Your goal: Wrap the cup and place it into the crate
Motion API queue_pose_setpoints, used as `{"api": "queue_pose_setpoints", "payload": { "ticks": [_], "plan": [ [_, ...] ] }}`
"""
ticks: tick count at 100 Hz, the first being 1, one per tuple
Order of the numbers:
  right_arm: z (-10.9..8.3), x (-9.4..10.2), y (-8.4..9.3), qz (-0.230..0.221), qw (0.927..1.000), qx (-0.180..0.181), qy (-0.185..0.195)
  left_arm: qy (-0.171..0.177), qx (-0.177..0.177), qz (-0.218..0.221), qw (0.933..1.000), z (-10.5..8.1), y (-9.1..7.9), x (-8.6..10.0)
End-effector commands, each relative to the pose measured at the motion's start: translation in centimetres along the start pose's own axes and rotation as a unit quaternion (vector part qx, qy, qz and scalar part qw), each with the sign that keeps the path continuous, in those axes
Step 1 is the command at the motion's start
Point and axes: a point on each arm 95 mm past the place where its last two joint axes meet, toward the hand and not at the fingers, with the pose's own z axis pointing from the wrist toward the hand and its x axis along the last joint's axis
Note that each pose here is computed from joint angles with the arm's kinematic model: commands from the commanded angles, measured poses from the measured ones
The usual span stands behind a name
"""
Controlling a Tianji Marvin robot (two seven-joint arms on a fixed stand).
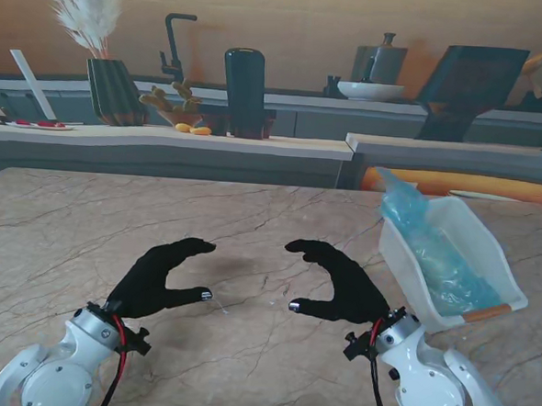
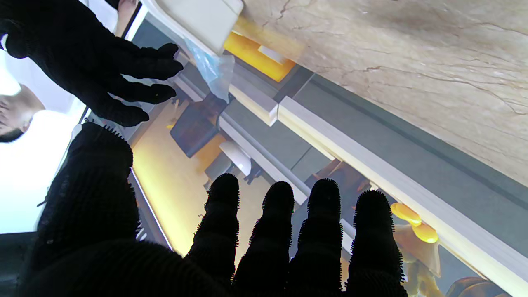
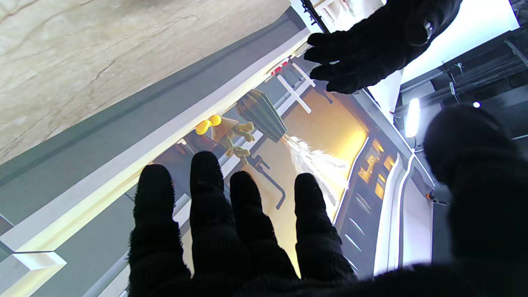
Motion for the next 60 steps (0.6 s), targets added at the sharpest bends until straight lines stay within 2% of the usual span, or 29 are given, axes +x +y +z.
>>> {"api": "queue_pose_setpoints", "payload": {
  "ticks": [1, 60],
  "plan": [
    [0.11, 0.74, -0.33, 0.006, 0.9999, 0.002, 0.009, 0.003, -0.001, -0.001, 1.0, -0.01, 0.17, 0.2],
    [0.44, 0.62, -0.45, 0.03, 0.9995, 0.007, -0.011, 0.018, 0.003, 0.012, 0.9998, -0.46, 0.32, 0.63]
  ]
}}
